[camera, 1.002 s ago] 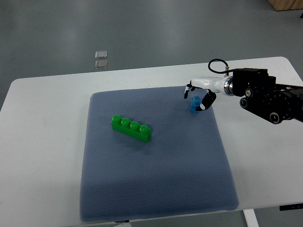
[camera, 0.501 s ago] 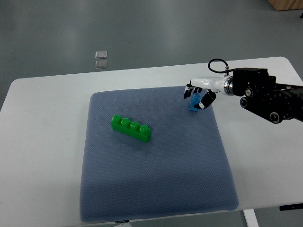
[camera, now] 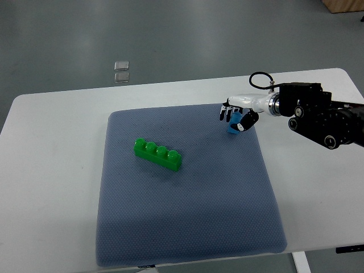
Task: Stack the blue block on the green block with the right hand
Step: 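Close the right hand fingers on the blue block and lift, then carry the blue block with the right hand over the green block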
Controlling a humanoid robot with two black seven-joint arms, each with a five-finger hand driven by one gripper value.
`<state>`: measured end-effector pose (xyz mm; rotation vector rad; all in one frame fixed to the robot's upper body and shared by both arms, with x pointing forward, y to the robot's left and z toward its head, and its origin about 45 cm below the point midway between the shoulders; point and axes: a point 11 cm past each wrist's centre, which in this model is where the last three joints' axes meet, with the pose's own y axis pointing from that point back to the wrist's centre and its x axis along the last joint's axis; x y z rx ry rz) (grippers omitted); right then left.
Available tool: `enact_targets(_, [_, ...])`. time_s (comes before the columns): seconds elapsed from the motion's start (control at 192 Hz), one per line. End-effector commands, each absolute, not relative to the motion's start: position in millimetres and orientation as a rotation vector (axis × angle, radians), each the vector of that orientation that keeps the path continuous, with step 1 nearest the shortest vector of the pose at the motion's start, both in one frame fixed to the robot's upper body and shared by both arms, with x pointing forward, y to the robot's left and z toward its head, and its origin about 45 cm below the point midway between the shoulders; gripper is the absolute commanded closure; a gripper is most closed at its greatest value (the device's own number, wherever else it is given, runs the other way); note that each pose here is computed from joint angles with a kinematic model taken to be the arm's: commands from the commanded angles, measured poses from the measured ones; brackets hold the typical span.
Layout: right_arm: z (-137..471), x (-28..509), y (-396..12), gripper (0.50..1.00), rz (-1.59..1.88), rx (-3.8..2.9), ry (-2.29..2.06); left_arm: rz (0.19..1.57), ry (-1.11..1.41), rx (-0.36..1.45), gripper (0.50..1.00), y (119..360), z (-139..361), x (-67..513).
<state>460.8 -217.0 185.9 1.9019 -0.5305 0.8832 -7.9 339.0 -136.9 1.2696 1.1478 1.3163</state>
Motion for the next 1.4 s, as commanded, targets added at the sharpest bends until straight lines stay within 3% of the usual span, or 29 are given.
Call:
enact_targets(0.0, [185.7,460.6,-216.4,0.928,0.884,1.903,-0.529,1.316,1.148,1.269,0.500,338.9,-136.9,-7.9])
enact_targets(0.334, [186.1,460.2,-215.1,0.969,0.888,1.911,-0.527,1.316,1.148,1.269,0.500,338.9,-136.9,-7.9])
enact_targets(0.705, [194.6,463.3,-207.7,0.969,0.949,1.918,-0.548,1.316,1.148,1.269,0.500,338.9,-136.9,-7.9])
enact_targets(1.394, [221.0,420.0,-99.2,0.985,1.554,2.089,-0.336,1.316,1.148,1.269,0.500,338.9,-136.9,-7.9])
